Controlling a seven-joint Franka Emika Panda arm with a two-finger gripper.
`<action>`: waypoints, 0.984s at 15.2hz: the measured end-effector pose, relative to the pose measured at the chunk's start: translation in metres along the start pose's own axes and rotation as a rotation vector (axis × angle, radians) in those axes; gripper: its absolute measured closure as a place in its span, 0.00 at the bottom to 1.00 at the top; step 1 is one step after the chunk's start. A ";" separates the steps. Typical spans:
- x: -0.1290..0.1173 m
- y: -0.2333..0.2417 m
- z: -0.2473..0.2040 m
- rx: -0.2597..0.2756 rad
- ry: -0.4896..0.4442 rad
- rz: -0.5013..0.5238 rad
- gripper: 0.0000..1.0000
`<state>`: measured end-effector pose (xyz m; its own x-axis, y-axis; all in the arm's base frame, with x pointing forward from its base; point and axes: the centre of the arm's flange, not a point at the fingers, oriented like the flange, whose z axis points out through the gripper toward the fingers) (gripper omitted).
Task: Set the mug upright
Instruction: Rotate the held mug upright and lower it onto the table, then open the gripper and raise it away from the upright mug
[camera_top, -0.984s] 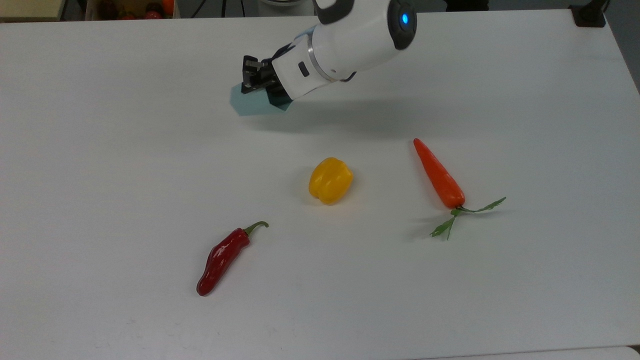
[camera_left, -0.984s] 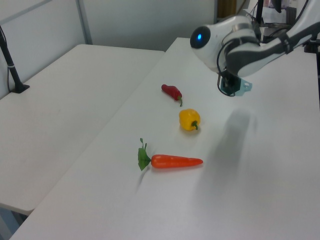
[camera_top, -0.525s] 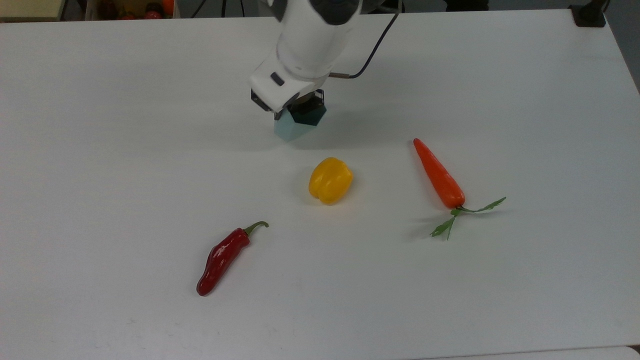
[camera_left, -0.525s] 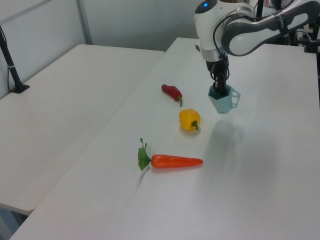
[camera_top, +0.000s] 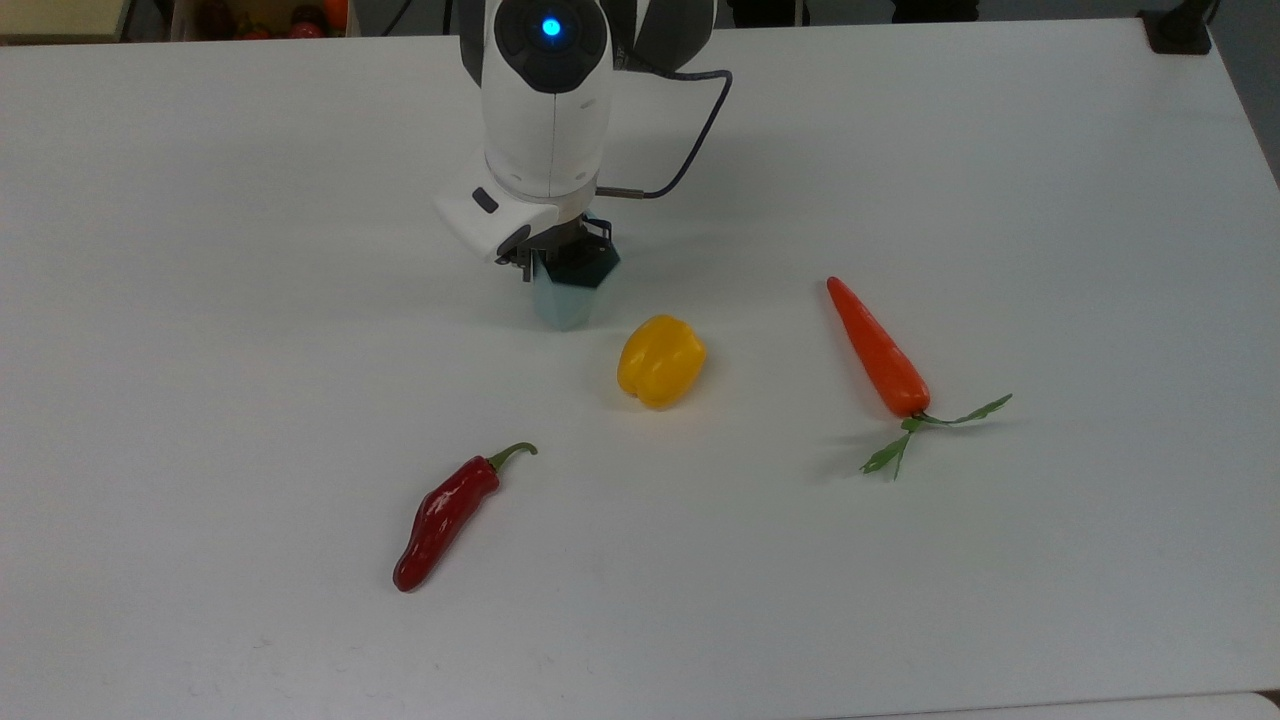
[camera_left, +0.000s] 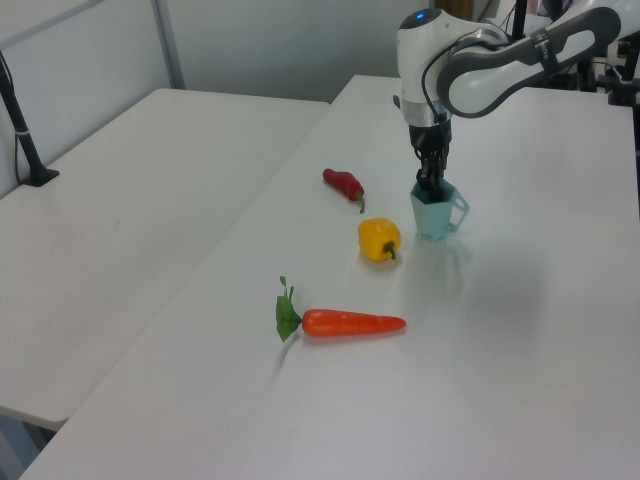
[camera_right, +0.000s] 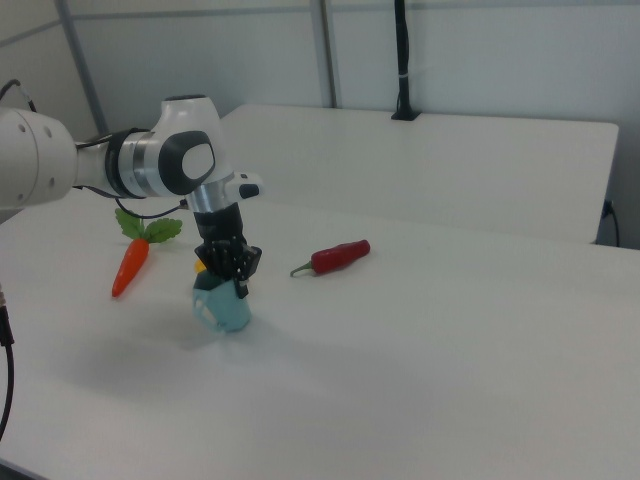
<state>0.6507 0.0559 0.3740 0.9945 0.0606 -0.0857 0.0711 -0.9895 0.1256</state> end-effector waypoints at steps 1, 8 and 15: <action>-0.001 0.003 0.000 0.000 -0.006 -0.024 0.71; -0.015 0.019 -0.030 -0.006 -0.037 -0.071 0.02; -0.085 0.040 -0.178 -0.027 0.052 -0.030 0.00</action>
<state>0.5824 0.0342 0.5627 0.9945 0.0974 -0.0388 0.1022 -0.9833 0.1507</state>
